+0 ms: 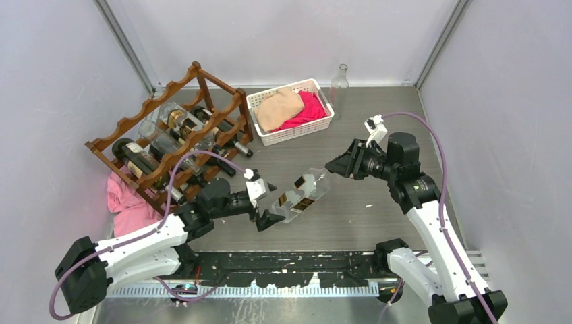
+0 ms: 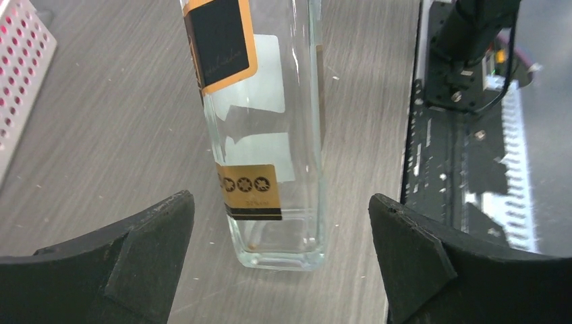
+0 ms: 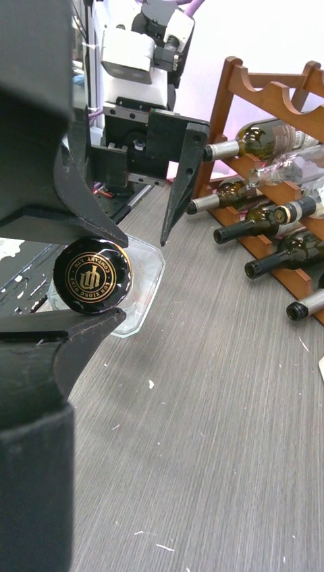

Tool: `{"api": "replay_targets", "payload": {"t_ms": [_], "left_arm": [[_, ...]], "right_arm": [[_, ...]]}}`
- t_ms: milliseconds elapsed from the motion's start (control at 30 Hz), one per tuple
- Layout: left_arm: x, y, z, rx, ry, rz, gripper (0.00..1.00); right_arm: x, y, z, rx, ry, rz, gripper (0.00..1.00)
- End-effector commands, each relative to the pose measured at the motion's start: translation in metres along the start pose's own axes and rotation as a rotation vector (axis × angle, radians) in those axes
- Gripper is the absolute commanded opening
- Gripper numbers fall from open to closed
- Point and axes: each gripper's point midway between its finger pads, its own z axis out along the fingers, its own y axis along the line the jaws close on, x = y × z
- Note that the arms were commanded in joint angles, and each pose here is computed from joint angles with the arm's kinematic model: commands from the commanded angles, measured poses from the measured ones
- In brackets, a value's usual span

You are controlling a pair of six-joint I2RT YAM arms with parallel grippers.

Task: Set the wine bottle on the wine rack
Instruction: Pick up the wine bottle from the center of the board.

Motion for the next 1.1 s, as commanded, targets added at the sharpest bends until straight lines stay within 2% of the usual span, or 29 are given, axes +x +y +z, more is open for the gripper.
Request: {"api": "replay_targets", "payload": {"t_ms": [0,233,600,833,967,1067], "left_arm": [[-0.032,0.011,0.009,0.005,-0.086,0.249,1.0],[-0.036,0.013,0.022,0.031,-0.1,0.274,1.0],[-0.029,-0.003,0.043,0.162,-0.082,0.184,1.0],[-0.024,-0.002,0.057,0.17,-0.07,0.086,0.98],[-0.022,0.002,0.063,0.158,-0.054,0.049,0.9],[-0.019,0.003,0.066,0.159,-0.028,0.033,0.78]], "right_arm": [[-0.026,0.046,-0.011,-0.181,-0.096,-0.044,0.01],[-0.021,0.045,-0.009,-0.198,-0.082,-0.047,0.01],[-0.021,0.047,-0.008,-0.225,-0.085,-0.039,0.01],[-0.022,0.05,-0.008,-0.238,-0.091,-0.037,0.01],[-0.021,0.05,-0.008,-0.239,-0.089,-0.037,0.01],[-0.02,0.048,-0.007,-0.236,-0.088,-0.035,0.01]]}}
